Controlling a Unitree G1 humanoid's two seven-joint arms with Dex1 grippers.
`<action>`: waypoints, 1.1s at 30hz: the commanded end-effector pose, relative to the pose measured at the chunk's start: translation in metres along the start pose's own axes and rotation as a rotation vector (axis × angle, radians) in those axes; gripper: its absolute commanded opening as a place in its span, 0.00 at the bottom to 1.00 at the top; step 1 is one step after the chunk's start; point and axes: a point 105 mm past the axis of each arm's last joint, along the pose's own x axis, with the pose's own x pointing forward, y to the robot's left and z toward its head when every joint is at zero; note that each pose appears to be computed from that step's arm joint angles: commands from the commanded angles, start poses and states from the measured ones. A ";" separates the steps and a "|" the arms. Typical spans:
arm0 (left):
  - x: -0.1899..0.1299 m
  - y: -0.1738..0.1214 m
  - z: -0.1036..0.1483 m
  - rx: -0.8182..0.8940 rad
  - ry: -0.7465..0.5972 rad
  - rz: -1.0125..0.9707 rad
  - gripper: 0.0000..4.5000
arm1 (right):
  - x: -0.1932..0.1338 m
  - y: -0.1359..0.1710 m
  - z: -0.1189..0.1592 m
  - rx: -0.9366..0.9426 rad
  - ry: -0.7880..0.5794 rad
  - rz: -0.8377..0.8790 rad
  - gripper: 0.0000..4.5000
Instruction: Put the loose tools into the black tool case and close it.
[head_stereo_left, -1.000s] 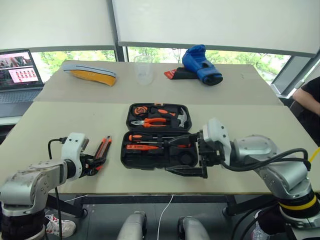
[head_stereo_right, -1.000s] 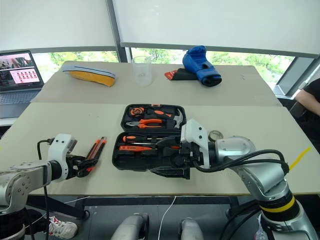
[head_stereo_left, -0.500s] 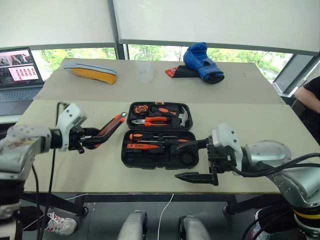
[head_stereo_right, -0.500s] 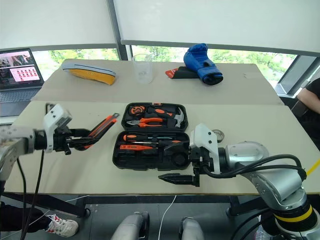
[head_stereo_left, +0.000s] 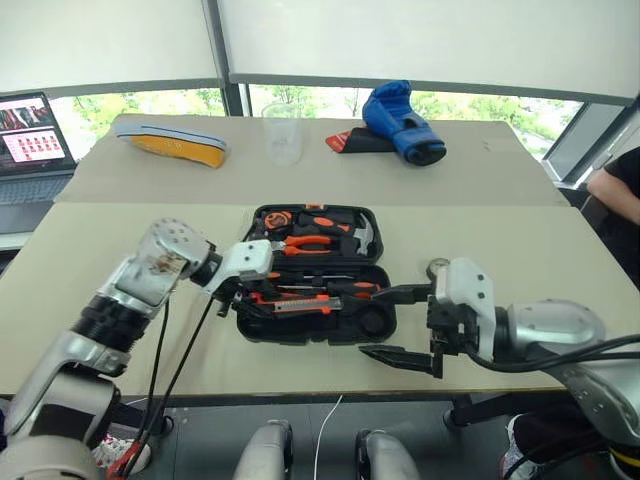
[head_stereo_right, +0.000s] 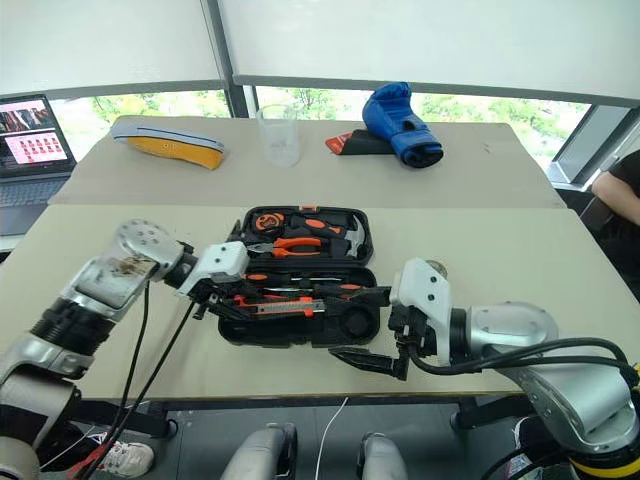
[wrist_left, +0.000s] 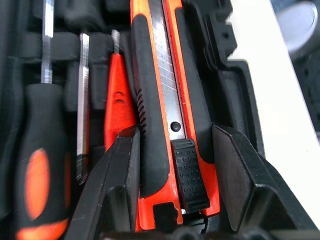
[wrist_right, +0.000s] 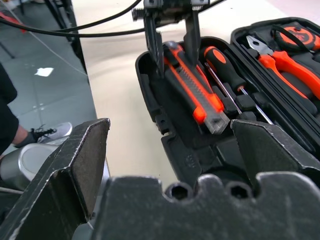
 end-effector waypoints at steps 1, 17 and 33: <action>0.002 -0.005 0.009 0.056 0.003 -0.053 0.37 | -0.003 0.002 0.009 -0.032 -0.027 -0.024 1.00; 0.005 -0.005 0.023 0.003 -0.038 -0.083 0.75 | -0.002 -0.002 0.006 -0.019 -0.027 -0.054 1.00; -0.018 0.005 0.016 0.039 -0.088 0.016 0.32 | -0.001 -0.002 0.002 -0.016 -0.019 -0.041 1.00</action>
